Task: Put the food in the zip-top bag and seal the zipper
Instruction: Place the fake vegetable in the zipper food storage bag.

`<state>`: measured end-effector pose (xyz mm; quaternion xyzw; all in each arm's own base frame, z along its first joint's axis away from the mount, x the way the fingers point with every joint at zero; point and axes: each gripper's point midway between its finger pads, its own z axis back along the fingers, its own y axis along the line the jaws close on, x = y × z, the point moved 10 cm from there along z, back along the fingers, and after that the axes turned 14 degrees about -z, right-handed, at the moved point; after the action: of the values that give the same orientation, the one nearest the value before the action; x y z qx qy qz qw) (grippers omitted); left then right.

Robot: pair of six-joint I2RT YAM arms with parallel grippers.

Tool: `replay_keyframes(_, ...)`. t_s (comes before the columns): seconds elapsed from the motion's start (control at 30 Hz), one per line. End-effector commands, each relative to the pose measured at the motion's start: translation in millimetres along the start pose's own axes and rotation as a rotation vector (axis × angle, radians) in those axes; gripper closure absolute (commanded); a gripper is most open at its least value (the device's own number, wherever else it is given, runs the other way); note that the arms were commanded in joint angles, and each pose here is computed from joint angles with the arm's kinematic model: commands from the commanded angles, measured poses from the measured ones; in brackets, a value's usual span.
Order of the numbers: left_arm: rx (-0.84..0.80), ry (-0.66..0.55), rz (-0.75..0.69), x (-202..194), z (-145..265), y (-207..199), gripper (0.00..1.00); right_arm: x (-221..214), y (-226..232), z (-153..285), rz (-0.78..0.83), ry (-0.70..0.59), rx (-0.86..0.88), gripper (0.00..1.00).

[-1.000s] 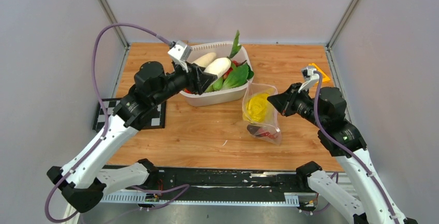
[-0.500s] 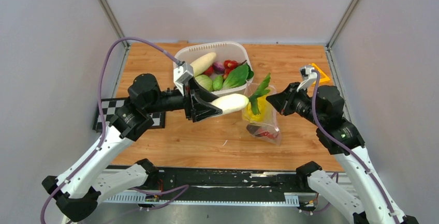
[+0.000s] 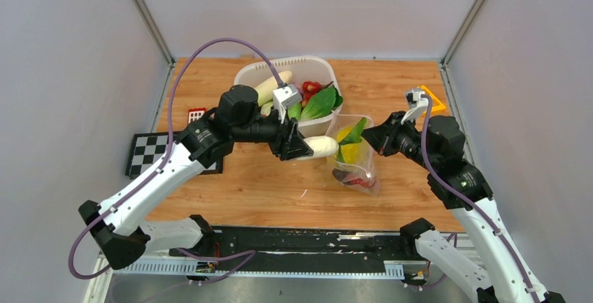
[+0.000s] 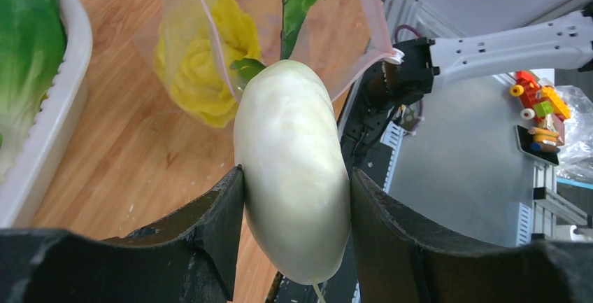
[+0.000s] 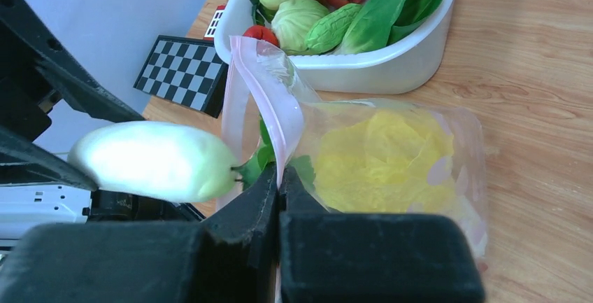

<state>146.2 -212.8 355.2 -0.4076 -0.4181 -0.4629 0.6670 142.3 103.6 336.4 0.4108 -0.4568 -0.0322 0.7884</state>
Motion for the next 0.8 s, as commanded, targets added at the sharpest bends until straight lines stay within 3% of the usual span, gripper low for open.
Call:
replay_keyframes(0.0, 0.086, 0.018, -0.001, 18.4, 2.6, 1.9, 0.77, 7.6, 8.2, 2.8, 0.032, -0.027, 0.041, 1.00)
replay_keyframes(0.3, -0.029, 0.118, 0.015, 41.2, -30.2, -7.5, 0.78, 6.7, 12.4, 1.0, 0.085, 0.017, 0.058, 1.00)
replay_keyframes(0.5, 0.075, 0.241, 0.073, 37.6, -47.4, 0.9, 0.80, 8.1, 16.9, 4.3, 0.103, -0.006, 0.089, 1.00)
replay_keyframes(0.77, -0.056, 0.184, 0.147, 38.1, -87.6, -13.8, 0.86, 6.6, 19.8, 3.4, 0.121, -0.013, 0.061, 1.00)
